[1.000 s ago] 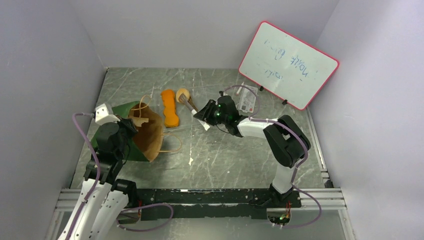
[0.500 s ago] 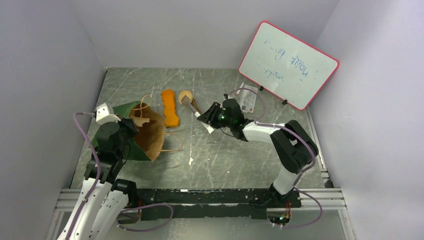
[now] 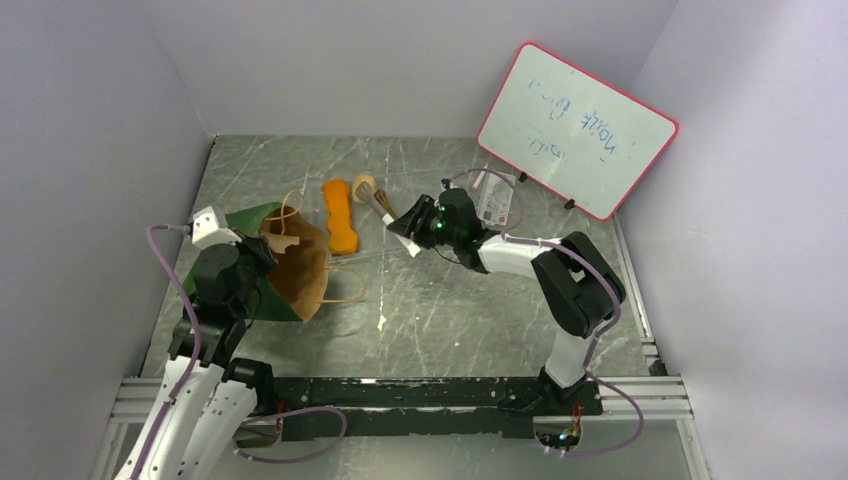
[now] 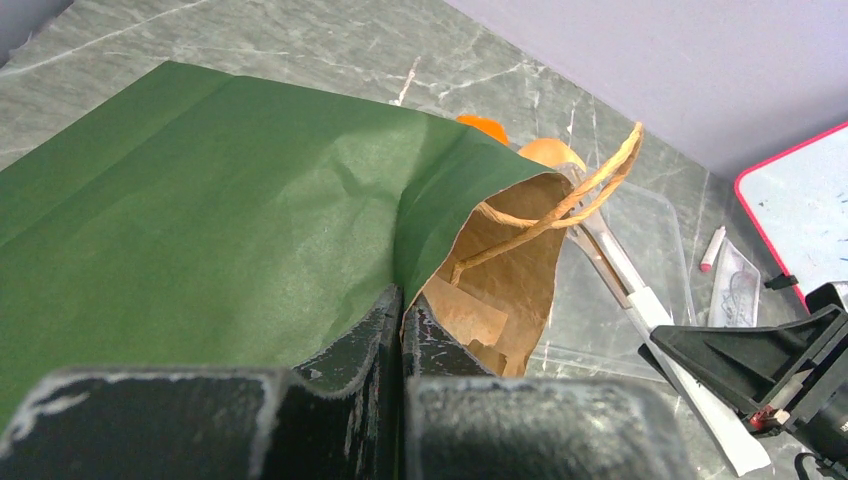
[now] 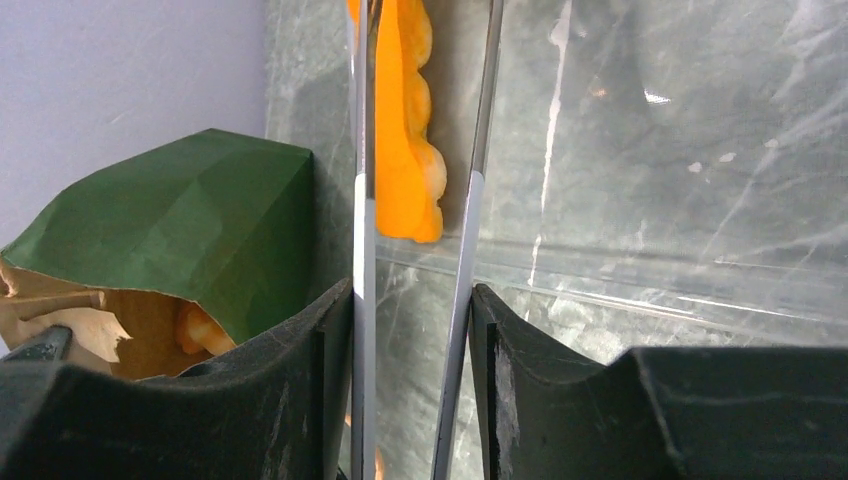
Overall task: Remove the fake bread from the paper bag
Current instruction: Place the fake bread in the container.
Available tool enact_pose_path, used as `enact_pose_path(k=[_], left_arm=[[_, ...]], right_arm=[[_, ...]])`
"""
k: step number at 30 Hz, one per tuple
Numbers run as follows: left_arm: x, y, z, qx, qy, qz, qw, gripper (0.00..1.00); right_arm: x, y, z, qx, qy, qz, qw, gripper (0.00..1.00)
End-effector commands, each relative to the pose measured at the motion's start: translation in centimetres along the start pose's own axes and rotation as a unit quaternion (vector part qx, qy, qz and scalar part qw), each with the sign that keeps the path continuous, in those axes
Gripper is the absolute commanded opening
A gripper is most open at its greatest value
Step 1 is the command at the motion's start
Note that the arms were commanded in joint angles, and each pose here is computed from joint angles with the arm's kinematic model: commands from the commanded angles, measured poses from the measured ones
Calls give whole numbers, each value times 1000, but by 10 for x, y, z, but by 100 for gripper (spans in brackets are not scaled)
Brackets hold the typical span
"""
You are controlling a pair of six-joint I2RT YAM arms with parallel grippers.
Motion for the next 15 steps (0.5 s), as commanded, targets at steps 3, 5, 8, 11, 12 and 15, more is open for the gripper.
enact_pose_path(k=[3, 5, 8, 11, 12, 15], left_arm=[[-5, -14, -17, -8, 29, -13, 999, 7], [-5, -14, -18, -9, 31, -12, 999, 7], [-5, -13, -17, -10, 31, -12, 999, 7], [-5, -12, -17, -12, 32, -11, 999, 7], [-5, -12, -18, -13, 32, -11, 999, 7], [-5, -14, -19, -10, 32, -11, 999, 7]], right_arm=[[-15, -16, 12, -6, -21, -31, 999, 46], [-22, -15, 11, -8, -16, -33, 999, 46], [-34, -14, 9, -8, -12, -39, 999, 46], [-44, -16, 13, -10, -13, -45, 999, 47], [-48, -18, 15, -12, -15, -48, 999, 47], [-57, -22, 20, -18, -15, -53, 998, 47]])
Point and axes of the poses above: each gripper's point midway between its finger pads, its own x axis out along the fingers, its own z axis along the line the jaws close on, y = z × x, the point moved 1 cm from there along -x, back along the fingers, and after that the axes turned 14 degrees about -x, right-handed, at the moved point
